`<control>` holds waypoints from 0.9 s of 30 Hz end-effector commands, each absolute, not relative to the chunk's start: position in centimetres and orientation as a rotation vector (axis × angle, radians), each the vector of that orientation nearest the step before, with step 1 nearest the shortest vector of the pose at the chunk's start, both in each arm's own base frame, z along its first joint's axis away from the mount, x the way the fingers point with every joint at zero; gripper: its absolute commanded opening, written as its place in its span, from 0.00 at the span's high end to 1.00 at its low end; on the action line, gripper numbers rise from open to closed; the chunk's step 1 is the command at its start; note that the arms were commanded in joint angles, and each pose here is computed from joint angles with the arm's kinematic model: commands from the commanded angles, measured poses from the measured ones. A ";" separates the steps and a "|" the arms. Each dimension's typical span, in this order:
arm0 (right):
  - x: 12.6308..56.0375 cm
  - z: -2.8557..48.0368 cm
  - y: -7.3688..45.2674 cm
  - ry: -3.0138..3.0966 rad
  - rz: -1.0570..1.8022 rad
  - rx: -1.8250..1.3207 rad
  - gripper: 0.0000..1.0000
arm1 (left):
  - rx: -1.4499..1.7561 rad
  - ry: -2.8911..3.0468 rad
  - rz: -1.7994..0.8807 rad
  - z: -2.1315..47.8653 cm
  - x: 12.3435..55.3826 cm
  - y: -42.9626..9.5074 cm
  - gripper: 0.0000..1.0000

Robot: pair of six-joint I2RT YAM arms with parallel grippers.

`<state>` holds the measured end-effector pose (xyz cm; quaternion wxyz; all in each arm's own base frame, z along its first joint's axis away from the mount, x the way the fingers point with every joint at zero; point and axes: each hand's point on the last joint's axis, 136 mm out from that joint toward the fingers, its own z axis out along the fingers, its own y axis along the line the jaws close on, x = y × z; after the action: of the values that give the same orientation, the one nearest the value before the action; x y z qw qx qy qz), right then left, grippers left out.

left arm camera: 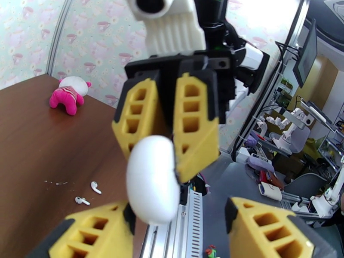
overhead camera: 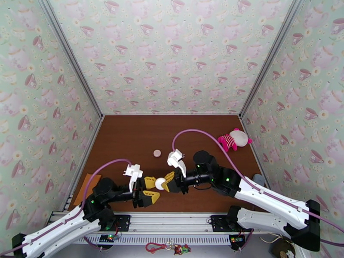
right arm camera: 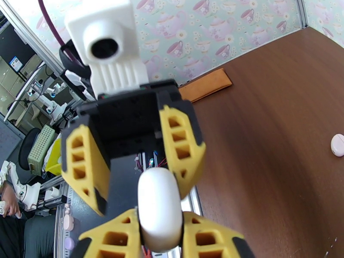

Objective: Insert the wireless bluetooth earbuds into the charging case

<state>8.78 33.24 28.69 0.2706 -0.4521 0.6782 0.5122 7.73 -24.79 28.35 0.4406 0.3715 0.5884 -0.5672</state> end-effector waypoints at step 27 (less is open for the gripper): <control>6.3 27.9 33.6 1.860 1.443 -1.397 1.00 | 1.156 1.523 -1.486 28.3 7.3 -26.2 0.82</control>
<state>6.85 33.38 27.13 0.1992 -0.4881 0.6762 0.5146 7.11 -25.88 25.70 0.3194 0.4419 0.6241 -0.5596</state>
